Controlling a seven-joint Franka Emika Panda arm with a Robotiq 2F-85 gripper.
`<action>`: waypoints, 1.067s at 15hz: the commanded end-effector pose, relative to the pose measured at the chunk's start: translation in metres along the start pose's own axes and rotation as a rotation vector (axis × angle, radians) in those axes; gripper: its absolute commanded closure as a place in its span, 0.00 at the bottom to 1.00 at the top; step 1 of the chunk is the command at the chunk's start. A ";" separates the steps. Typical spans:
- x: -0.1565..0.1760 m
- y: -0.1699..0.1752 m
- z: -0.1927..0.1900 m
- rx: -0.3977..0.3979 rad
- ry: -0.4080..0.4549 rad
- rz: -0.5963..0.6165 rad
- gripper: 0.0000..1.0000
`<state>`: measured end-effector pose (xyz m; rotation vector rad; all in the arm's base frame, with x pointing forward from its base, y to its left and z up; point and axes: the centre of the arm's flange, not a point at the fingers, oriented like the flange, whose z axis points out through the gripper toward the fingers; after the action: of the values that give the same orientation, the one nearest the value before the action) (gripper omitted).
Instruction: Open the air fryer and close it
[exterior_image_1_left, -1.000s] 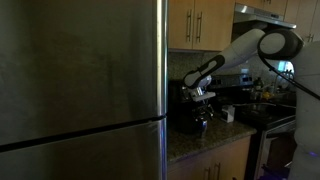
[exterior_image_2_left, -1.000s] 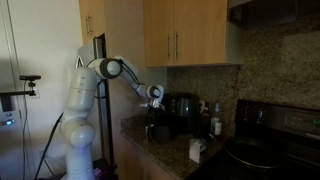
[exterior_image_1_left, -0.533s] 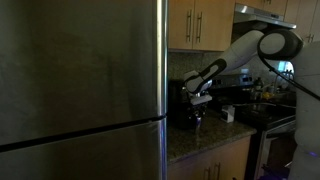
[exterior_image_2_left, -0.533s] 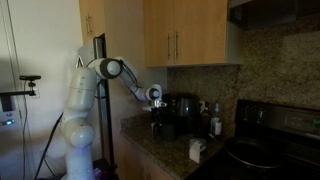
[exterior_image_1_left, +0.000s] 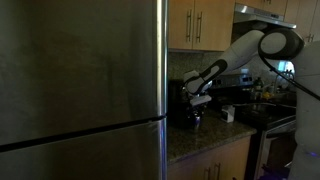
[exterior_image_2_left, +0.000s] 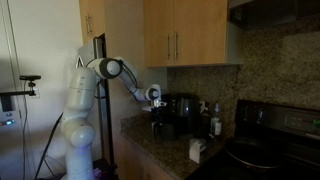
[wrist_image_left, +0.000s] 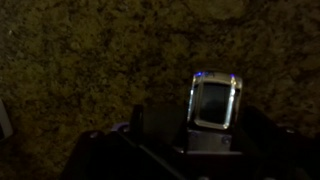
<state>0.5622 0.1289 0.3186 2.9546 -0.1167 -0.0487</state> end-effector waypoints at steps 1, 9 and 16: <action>0.008 -0.001 0.001 -0.006 0.143 0.050 0.00; 0.030 -0.010 -0.009 0.087 0.527 0.044 0.00; 0.033 -0.004 -0.005 0.098 0.676 0.237 0.00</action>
<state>0.5956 0.1344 0.3275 2.9141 -0.2314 0.8785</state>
